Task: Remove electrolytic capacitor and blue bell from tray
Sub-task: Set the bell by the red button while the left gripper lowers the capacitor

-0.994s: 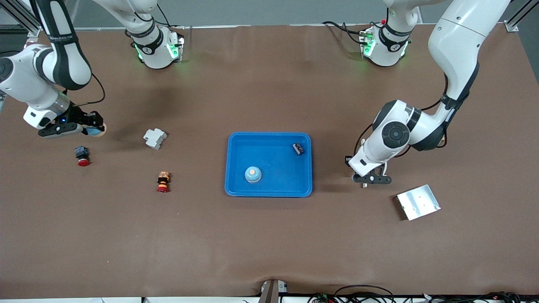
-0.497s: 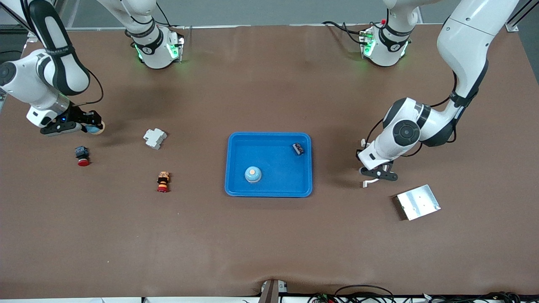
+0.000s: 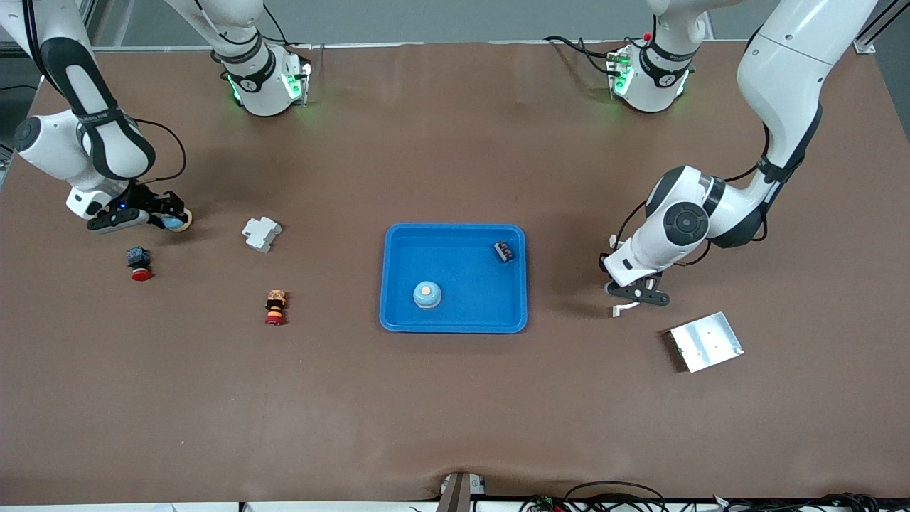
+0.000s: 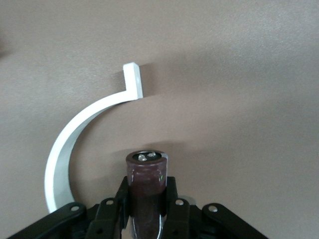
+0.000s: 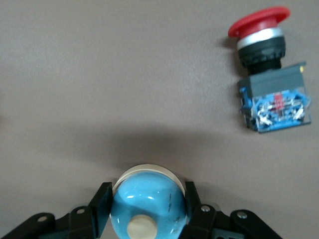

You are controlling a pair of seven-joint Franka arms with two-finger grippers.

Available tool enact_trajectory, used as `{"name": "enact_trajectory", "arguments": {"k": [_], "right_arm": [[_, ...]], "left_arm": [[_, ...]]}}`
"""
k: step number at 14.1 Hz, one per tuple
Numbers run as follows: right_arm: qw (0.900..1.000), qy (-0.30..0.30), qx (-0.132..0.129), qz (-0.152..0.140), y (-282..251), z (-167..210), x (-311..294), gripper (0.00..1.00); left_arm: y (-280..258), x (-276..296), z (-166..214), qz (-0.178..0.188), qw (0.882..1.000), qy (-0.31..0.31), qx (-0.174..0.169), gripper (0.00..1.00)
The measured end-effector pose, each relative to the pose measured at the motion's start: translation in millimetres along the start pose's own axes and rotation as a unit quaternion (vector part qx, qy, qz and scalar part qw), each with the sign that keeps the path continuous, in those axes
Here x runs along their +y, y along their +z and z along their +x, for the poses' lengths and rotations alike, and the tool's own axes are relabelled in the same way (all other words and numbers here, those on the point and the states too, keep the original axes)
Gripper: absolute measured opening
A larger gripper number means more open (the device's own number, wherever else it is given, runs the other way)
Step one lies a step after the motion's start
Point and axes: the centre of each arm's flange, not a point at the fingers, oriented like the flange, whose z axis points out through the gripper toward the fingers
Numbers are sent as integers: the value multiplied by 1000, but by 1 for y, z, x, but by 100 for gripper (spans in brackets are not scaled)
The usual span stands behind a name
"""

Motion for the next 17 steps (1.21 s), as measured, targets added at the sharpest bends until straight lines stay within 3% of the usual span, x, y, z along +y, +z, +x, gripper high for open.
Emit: {"name": "enact_trajectory", "arguments": {"k": [7,8,9,11,16,17], "right_arm": [[1000,-11,8,-11,-1,9,-5,63],[1000,-11,8,-11,-1,9,-5,68],[1000,-11,8,-11,-1,9,-5,78],[1000,-11,7,-11,-1,9,-5,98],[1000,-10,7,-10,0,9,-6,100],[1000,-9,7,-10,0,10,-7,100]], "left_arm": [[10,0,2,-8,1000,-2,-3,30],[10,0,2,-8,1000,-3,-3,30],[10,-1,3,-8,1000,-3,-2,31],[8,-1,4,-8,1000,-3,0,45],[-8,1,18,-10,999,-34,20,95],[-12,3,20,-11,999,-39,24,100]]}}
